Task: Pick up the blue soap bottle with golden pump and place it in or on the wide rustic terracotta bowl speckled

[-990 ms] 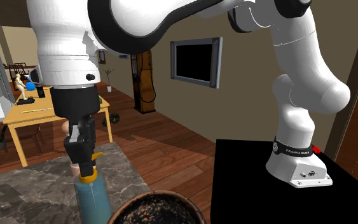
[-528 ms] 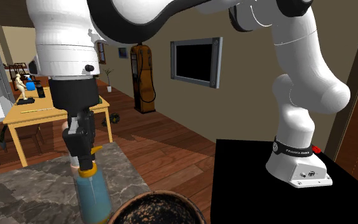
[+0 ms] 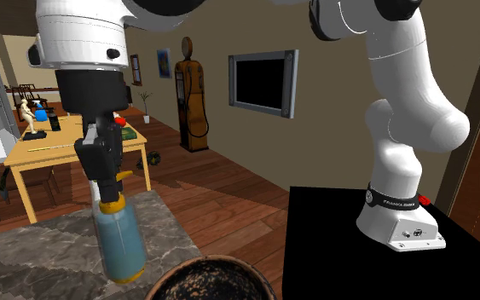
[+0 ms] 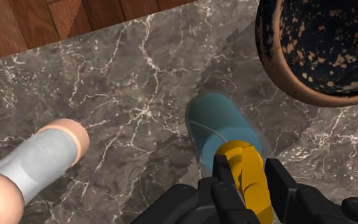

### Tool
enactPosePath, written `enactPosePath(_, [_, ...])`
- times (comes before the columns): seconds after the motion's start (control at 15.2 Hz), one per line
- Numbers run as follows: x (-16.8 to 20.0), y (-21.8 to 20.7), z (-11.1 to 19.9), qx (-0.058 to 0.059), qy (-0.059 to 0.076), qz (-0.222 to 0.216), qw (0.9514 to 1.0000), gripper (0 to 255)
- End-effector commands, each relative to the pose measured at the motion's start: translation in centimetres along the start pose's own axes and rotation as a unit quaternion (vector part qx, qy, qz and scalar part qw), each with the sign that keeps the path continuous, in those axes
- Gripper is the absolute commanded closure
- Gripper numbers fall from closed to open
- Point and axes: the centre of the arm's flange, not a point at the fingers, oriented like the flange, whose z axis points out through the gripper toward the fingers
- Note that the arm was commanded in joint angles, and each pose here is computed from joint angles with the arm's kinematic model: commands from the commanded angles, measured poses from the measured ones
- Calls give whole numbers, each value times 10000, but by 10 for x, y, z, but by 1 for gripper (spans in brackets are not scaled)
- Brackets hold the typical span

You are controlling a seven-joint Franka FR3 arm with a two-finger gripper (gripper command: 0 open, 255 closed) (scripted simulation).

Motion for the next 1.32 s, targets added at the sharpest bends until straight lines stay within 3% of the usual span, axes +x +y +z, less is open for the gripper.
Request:
enactPosePath(0.0, [0, -1, -10, 1, -1, 0, 10000, 255])
enactPosePath(1.25, [2, -8, -110, 1, -1, 0, 10000, 255])
